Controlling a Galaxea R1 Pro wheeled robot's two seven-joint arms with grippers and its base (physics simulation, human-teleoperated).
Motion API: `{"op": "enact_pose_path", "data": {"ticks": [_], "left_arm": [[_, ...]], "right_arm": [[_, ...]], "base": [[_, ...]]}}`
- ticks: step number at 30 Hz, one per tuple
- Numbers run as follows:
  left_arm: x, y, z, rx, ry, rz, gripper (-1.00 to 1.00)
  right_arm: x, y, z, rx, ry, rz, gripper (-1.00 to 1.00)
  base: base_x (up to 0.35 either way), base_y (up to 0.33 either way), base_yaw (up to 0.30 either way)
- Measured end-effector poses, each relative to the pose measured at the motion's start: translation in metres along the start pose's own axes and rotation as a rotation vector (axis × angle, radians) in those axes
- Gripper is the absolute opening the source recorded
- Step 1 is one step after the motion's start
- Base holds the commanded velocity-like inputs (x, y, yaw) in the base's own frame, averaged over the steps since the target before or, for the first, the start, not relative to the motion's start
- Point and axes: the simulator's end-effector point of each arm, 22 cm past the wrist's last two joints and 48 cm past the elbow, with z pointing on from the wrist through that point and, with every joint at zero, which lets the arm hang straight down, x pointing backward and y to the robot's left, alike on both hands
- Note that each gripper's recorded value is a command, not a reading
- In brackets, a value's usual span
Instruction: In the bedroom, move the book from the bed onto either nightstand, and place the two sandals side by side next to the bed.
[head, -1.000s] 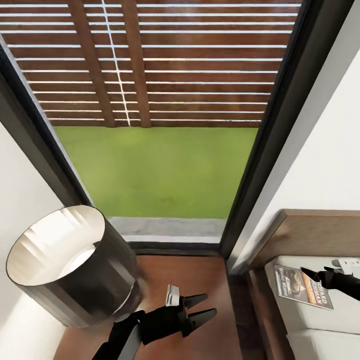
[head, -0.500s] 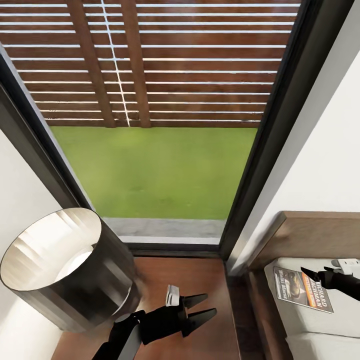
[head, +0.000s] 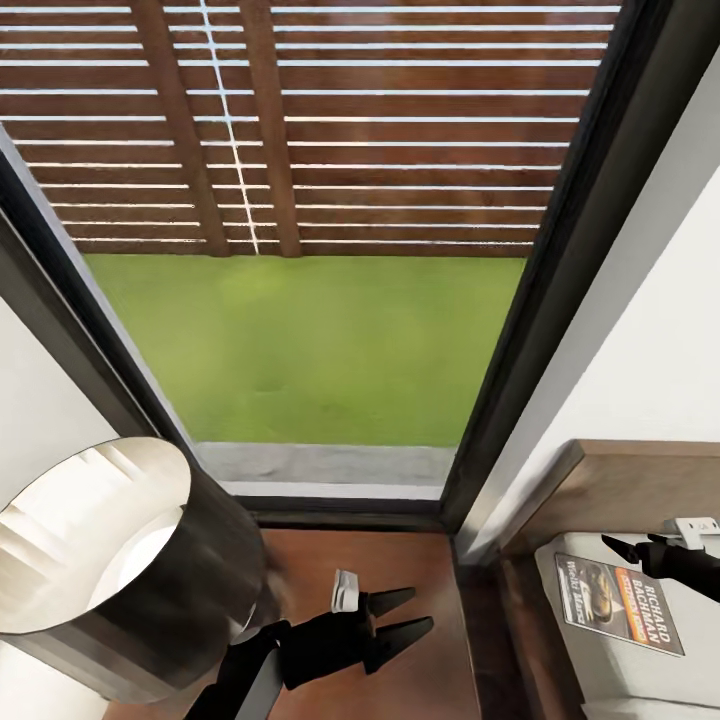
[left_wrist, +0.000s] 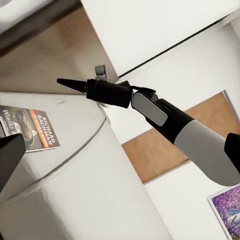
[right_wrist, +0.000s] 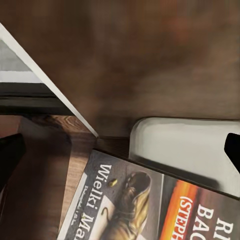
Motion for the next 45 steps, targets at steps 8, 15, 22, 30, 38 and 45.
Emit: {"op": "enact_pose_path", "data": {"ticks": [8,15,22,30,38,45], "left_arm": [[-0.001,0.003,-0.001,-0.016,0.001,-0.001,1.00],[-0.008,0.006,-0.008,-0.014,-0.031,-0.026,1.00],[-0.025,0.002,-0.017,0.016,-0.088,-0.052,1.00],[-0.030,0.004,-0.021,0.014,-0.104,-0.055,1.00],[-0.029,0.004,-0.021,0.013,-0.103,-0.055,1.00],[-0.029,0.004,-0.021,0.012,-0.102,-0.053,1.00]], "right_arm": [[-0.003,0.006,0.005,0.006,-0.001,-0.012,1.00],[-0.009,-0.006,-0.003,0.015,-0.029,0.013,1.00],[-0.022,-0.006,-0.007,0.007,-0.072,0.029,1.00],[-0.022,-0.006,-0.007,0.008,-0.068,0.025,1.00],[-0.019,-0.006,-0.007,0.007,-0.056,0.030,1.00],[-0.011,-0.021,-0.004,0.085,-0.027,0.015,1.00]], "base": [[0.002,0.000,0.000],[0.000,0.000,0.000],[0.000,0.000,0.000],[0.000,0.000,0.000],[0.000,0.000,0.000],[0.000,0.000,0.000]]}}
